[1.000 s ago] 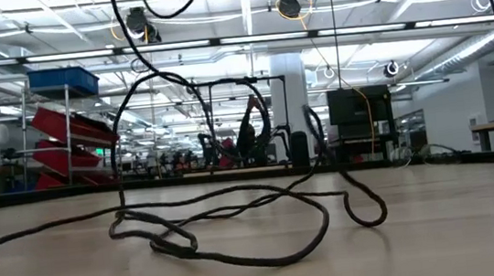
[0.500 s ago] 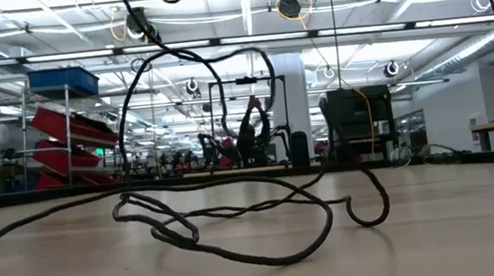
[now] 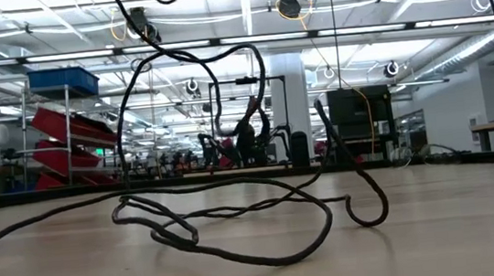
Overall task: Coil cords
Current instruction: Coil the black wire onto the black spool
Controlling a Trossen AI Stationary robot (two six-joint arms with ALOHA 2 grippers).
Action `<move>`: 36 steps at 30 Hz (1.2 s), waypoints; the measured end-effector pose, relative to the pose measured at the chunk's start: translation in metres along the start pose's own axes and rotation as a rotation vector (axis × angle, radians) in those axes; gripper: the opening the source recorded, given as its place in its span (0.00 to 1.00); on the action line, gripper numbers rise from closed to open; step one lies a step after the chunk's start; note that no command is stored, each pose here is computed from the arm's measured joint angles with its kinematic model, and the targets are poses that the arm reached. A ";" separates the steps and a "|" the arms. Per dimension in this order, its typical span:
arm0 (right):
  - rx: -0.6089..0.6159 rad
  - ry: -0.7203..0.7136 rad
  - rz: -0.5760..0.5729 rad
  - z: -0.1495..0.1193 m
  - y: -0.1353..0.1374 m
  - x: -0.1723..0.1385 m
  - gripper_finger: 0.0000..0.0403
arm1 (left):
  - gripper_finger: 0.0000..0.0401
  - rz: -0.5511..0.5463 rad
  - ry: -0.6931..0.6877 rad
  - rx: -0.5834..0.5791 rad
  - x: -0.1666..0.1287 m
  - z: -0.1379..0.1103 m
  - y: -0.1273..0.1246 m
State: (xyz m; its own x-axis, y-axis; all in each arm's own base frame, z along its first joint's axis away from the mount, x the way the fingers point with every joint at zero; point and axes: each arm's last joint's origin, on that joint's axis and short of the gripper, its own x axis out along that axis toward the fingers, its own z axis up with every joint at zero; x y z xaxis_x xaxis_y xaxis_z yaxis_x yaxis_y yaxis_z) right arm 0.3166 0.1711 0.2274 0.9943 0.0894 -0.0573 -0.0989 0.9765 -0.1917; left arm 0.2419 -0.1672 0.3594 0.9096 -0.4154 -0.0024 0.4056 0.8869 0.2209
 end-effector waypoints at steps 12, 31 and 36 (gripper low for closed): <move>0.022 0.025 -0.035 -0.009 -0.004 0.017 0.42 | 0.02 0.000 0.000 0.000 0.000 0.000 0.000; 0.008 0.030 -0.087 -0.008 0.003 0.036 0.15 | 0.02 0.000 -0.001 -0.003 0.000 0.000 0.000; 0.004 0.045 -0.085 -0.009 0.003 0.036 0.01 | 0.02 0.001 -0.007 -0.004 0.000 0.001 0.000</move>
State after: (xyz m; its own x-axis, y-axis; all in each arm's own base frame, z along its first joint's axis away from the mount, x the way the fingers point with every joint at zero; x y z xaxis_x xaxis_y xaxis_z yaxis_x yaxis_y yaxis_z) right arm 0.3518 0.1752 0.2156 0.9964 -0.0027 -0.0851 -0.0139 0.9808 -0.1943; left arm 0.2421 -0.1673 0.3599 0.9095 -0.4158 0.0042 0.4050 0.8882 0.2170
